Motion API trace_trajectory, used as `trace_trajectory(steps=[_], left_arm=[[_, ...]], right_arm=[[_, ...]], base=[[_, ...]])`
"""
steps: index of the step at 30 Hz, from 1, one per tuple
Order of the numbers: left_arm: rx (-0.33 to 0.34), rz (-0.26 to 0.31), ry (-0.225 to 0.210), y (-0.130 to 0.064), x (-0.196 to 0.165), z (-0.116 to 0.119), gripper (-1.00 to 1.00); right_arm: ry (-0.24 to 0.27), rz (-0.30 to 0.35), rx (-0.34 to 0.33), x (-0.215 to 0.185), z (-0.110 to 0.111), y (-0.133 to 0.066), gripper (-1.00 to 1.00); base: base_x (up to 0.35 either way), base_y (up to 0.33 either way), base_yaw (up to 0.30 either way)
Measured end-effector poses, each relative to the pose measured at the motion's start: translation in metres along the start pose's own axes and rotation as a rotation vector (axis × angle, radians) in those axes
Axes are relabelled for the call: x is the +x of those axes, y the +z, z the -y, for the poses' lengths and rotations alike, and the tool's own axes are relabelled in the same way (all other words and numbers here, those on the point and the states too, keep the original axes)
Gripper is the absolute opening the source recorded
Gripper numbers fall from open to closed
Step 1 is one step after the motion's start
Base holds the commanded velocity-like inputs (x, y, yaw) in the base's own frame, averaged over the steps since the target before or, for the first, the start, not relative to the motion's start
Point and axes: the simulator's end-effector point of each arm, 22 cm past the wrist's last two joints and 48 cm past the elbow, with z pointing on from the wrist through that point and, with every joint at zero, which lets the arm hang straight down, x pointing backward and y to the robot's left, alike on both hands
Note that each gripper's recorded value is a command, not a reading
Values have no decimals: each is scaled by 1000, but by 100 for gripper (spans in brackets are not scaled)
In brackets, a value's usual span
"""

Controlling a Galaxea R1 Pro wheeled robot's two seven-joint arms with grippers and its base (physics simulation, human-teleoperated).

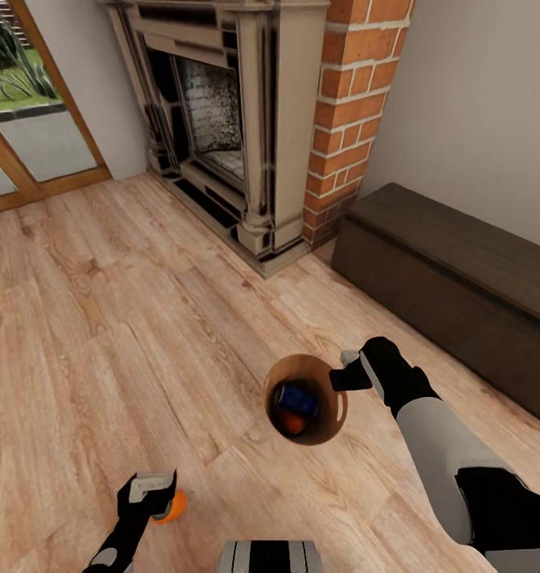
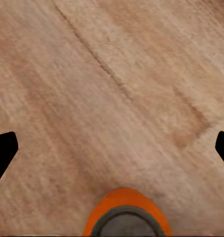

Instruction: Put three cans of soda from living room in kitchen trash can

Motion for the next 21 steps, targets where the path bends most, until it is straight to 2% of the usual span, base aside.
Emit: trace_trajectory(steps=[1,6,12,21], left_arm=[[-11,-4,20,-1,6,-2,100],[-26,-10,52,2,23,-4,100],[-25,-10,59,9,35,-4,100],[-24,-6,59,10,33,-3,100]], right_arm=[[-1,0,3,1,1,2,-100],[0,-1,-1,4,1,13,-100],[0,-1,-1,8,4,26,-100],[0,0,1,7,3,26,-100]], base=[[0,0,0],[0,0,0],[0,0,0],[0,0,0]])
